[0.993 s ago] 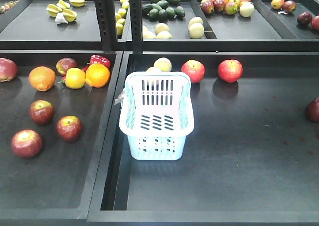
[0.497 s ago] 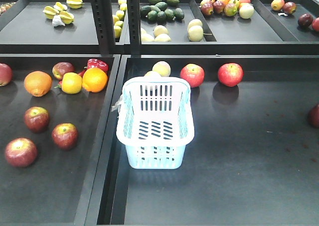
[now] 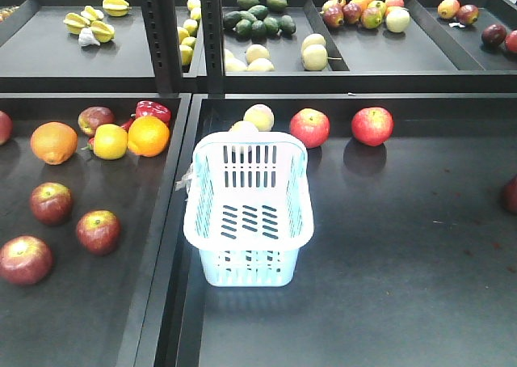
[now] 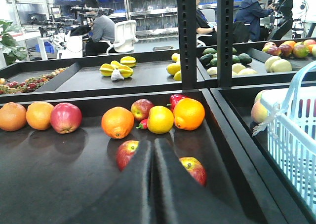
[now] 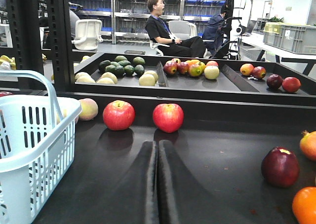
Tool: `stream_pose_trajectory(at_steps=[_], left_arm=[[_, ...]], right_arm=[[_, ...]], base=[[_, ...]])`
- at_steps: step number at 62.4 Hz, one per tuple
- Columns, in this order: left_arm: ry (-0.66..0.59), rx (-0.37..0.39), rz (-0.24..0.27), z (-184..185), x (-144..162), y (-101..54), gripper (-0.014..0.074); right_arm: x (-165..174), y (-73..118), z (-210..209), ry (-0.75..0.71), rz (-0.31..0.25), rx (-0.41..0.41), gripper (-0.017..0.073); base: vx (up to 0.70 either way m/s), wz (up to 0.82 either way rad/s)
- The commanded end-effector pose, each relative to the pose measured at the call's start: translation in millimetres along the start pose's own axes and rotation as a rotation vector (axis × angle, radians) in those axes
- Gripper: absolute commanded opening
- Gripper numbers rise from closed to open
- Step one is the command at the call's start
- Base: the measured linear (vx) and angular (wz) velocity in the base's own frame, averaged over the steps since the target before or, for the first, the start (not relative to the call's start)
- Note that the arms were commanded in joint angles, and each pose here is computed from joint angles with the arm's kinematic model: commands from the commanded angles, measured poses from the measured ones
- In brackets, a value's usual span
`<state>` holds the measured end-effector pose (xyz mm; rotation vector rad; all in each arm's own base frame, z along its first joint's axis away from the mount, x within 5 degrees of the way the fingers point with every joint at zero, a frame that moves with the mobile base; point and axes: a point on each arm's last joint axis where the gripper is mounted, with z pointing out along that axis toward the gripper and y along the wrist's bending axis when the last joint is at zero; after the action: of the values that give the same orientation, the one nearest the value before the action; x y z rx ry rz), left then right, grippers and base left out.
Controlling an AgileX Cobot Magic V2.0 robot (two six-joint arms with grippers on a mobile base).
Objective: Pick three apples into basket with both arms
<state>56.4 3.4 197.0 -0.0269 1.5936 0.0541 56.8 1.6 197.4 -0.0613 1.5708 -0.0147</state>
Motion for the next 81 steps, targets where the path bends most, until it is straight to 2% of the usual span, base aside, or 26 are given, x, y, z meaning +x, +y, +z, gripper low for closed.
stream_pose_trajectory(at_steps=[1,81], left_arm=[[-0.070,0.009,-0.019,-0.6,1.1,-0.9,-0.0006],[-0.070,0.009,-0.019,-0.6,1.1,-0.9,-0.0006]], right_arm=[[-3.4,0.1,-0.4,-0.068,-0.005,0.002,-0.0003],[-3.4,0.1,-0.4,-0.068,-0.004,0.002,-0.0003]], base=[[0.05,-0.01],[0.02,-0.01]])
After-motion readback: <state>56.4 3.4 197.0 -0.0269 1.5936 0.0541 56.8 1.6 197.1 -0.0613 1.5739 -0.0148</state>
